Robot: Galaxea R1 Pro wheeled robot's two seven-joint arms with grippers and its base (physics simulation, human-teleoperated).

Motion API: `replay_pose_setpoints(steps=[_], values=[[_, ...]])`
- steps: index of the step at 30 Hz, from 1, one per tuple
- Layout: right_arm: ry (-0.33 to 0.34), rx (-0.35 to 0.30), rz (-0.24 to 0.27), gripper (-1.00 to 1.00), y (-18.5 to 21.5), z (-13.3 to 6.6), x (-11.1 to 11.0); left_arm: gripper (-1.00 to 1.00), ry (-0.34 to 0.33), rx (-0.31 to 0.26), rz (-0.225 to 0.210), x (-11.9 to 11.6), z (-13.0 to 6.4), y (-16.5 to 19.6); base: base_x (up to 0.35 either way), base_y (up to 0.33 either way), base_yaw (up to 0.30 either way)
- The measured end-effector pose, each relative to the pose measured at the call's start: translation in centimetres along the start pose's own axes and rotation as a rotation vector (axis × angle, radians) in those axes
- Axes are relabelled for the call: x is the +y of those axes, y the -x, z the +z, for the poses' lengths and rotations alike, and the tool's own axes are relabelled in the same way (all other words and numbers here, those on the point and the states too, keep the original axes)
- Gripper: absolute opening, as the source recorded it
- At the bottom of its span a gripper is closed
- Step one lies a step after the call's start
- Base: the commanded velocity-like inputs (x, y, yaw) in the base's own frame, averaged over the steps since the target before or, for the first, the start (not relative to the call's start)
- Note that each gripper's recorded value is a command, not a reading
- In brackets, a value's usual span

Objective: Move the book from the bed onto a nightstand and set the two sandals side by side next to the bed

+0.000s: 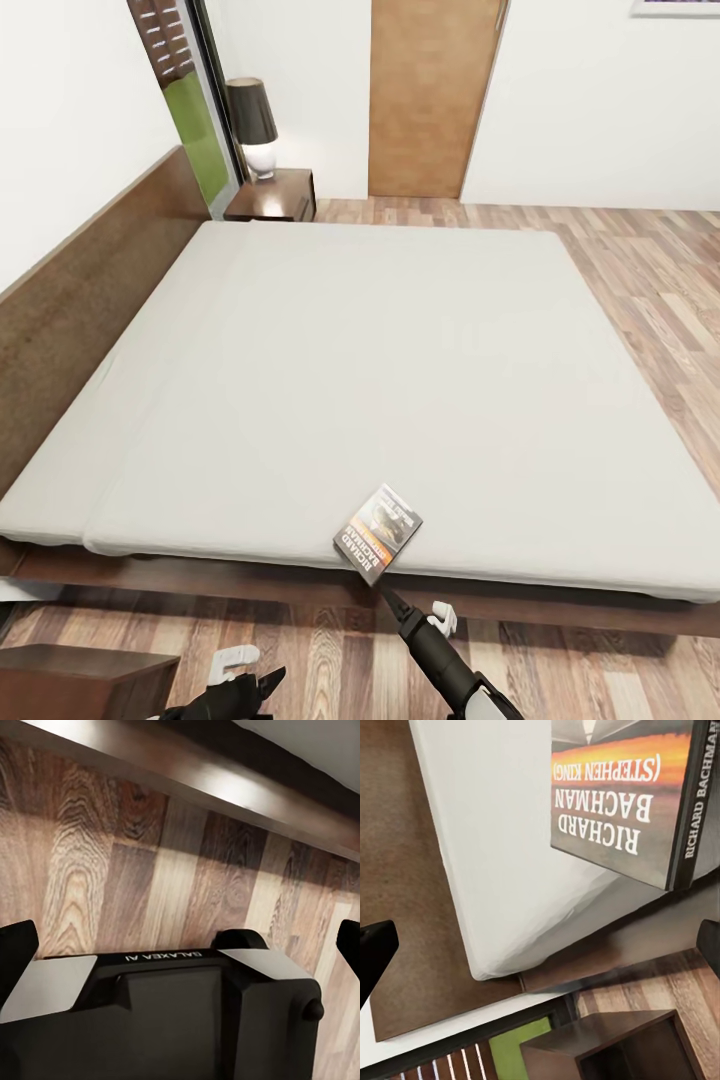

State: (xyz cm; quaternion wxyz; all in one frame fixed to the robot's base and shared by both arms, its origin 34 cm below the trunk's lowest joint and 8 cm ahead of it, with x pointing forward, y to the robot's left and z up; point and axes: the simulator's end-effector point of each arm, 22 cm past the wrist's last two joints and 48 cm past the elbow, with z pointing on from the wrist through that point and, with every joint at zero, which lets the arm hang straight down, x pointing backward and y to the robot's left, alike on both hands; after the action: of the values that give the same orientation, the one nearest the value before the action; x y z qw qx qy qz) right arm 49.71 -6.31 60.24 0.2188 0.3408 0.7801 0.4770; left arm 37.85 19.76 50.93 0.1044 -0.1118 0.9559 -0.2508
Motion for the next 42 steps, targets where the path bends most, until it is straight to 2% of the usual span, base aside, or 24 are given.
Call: replay_pose_setpoints(steps=[11, 21, 42], values=[[0.000, 0.000, 0.000, 1.00, 0.1, 0.8, -1.2, 1.00, 0.000, 0.000, 0.000, 0.7, 1.3, 0.0, 0.000, 0.000, 0.000], [0.000, 0.000, 0.000, 1.00, 0.1, 0.8, -1.2, 1.00, 0.000, -0.001, 0.001, 0.7, 1.3, 0.0, 0.000, 0.000, 0.000], [0.001, 0.000, -0.001, 1.00, 0.2, 2.2, -3.8, 1.00, 0.000, -0.001, 0.001, 2.1, 3.9, -0.2, 0.000, 0.000, 0.000]])
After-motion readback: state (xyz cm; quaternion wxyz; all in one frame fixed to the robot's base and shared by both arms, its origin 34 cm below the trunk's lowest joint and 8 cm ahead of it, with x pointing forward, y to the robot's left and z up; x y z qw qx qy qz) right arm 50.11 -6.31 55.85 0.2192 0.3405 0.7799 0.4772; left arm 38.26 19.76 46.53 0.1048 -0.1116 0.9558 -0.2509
